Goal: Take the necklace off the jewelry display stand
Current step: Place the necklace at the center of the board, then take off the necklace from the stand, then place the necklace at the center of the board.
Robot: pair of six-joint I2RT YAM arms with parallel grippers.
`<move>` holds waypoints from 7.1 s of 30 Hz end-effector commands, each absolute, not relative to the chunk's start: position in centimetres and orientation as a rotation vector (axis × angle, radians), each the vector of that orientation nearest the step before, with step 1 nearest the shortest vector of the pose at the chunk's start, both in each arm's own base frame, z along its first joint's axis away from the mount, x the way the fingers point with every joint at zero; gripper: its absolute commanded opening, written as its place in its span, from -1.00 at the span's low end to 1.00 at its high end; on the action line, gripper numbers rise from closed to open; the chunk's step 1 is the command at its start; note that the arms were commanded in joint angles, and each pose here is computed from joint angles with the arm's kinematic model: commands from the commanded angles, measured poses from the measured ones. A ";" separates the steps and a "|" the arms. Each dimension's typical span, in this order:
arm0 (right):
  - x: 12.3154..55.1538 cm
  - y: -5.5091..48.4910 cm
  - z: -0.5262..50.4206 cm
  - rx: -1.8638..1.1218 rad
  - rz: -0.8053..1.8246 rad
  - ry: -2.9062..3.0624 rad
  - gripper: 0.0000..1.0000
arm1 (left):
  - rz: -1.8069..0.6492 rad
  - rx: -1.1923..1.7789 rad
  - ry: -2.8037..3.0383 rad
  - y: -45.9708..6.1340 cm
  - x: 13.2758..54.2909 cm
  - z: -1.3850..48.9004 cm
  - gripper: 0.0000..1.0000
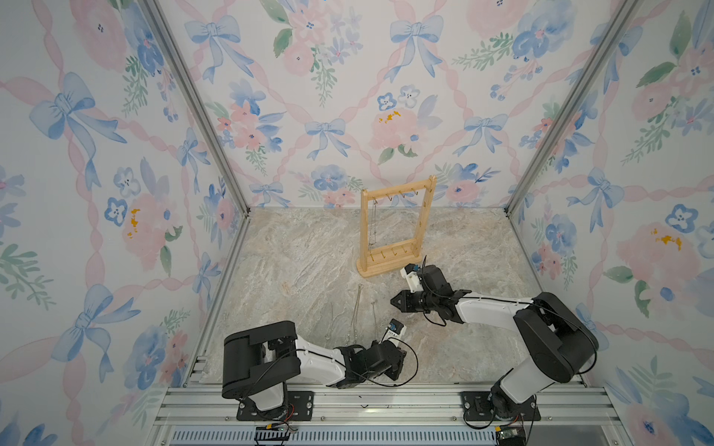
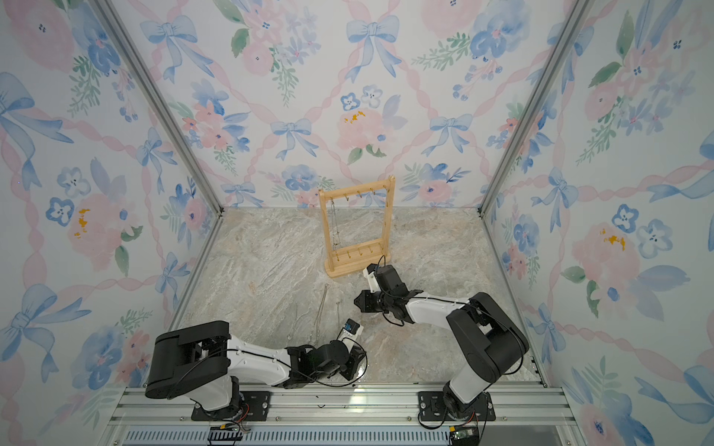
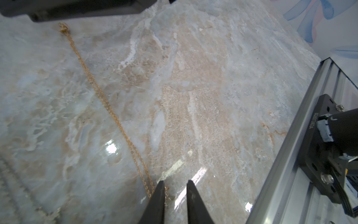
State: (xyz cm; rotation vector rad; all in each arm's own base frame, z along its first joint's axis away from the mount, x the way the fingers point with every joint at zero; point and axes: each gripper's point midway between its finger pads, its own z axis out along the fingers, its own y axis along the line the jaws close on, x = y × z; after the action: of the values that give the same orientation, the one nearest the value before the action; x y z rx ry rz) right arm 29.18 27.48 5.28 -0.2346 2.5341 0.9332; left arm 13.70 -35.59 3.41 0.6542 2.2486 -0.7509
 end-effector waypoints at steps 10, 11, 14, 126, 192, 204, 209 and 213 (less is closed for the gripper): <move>29.3 26.6 4.1 -0.222 0.857 2.591 -0.71 | -0.748 0.660 2.243 -34.9 13.4 3.9 -0.51; 29.3 26.5 4.1 -0.222 0.856 2.588 -0.71 | -0.753 0.656 2.232 -34.9 13.5 4.3 -0.49; 29.5 26.2 4.5 -0.213 0.861 2.567 -0.67 | -0.763 0.652 2.201 -34.8 13.6 5.3 -0.40; 41.3 34.4 36.4 -0.463 0.903 1.633 -1.00 | -0.477 0.179 1.909 -19.0 24.7 13.2 0.96; 26.9 26.7 39.7 -0.504 0.961 1.638 -1.00 | -0.489 0.136 1.798 -17.3 24.2 15.3 0.96; 21.2 22.5 34.8 -0.530 0.947 1.703 -1.00 | -0.783 0.373 1.665 -21.7 21.2 17.5 0.96; 19.5 21.2 33.7 -0.514 0.959 1.696 -1.00 | -0.955 0.510 1.583 -24.1 18.8 18.9 0.96; 18.6 20.4 32.9 -0.506 0.965 1.701 -1.00 | -1.073 0.619 1.519 -25.8 16.7 20.3 0.96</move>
State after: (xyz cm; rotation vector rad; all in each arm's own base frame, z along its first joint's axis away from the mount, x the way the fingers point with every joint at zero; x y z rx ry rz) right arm 19.54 20.52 33.79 -0.4978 1.6752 0.9381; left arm 19.08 -24.06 18.33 0.4845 1.6273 -0.9507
